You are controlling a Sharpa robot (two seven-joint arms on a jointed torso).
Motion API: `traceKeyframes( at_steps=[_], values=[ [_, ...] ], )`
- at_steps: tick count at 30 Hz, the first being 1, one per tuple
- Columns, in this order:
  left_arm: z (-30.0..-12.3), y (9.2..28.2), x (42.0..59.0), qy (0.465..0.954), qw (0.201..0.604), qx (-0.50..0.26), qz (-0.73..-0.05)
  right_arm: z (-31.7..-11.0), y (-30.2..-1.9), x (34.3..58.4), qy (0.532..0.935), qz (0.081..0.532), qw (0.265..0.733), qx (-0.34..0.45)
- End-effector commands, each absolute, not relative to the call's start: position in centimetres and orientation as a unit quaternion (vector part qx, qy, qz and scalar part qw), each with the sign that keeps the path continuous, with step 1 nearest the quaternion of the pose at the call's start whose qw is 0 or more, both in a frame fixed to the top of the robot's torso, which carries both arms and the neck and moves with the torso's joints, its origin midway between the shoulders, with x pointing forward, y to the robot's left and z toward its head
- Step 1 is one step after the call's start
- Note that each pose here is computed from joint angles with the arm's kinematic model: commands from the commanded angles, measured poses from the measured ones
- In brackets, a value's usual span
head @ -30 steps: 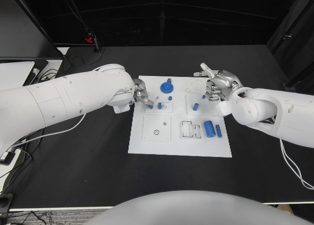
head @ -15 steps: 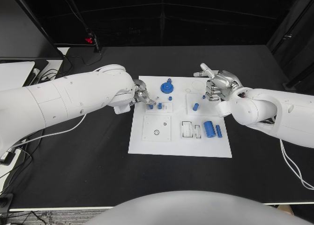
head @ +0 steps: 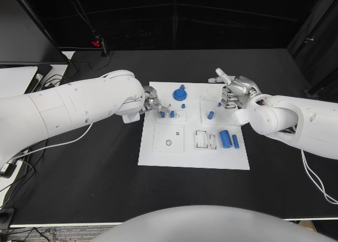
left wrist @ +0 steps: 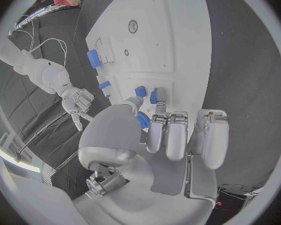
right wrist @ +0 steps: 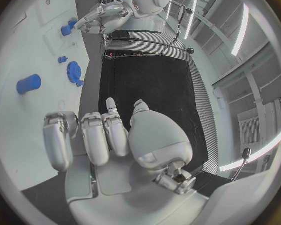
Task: Assemble the parts on the task board
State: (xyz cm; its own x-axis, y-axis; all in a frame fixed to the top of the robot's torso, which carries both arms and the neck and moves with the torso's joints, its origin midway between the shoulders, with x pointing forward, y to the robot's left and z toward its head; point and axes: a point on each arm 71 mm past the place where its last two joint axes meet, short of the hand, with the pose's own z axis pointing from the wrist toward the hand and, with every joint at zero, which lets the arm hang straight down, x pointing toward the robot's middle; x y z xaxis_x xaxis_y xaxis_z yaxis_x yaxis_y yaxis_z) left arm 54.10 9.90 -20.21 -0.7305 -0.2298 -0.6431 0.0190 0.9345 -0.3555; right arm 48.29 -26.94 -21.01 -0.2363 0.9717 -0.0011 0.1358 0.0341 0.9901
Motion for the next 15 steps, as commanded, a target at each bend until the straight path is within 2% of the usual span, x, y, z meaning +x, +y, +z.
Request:
traceKeyframes(
  at_steps=[1, 15],
  values=[
    [-21.19, 10.24, 53.76, 0.920, 0.353, -0.058, -0.158, -20.87, -26.81, 48.32, 0.593, 0.521, 0.404, 0.463],
    [-21.10, 10.50, 53.95, 0.916, 0.362, -0.063, -0.160, -20.89, -26.84, 48.34, 0.593, 0.520, 0.404, 0.464]
  ],
)
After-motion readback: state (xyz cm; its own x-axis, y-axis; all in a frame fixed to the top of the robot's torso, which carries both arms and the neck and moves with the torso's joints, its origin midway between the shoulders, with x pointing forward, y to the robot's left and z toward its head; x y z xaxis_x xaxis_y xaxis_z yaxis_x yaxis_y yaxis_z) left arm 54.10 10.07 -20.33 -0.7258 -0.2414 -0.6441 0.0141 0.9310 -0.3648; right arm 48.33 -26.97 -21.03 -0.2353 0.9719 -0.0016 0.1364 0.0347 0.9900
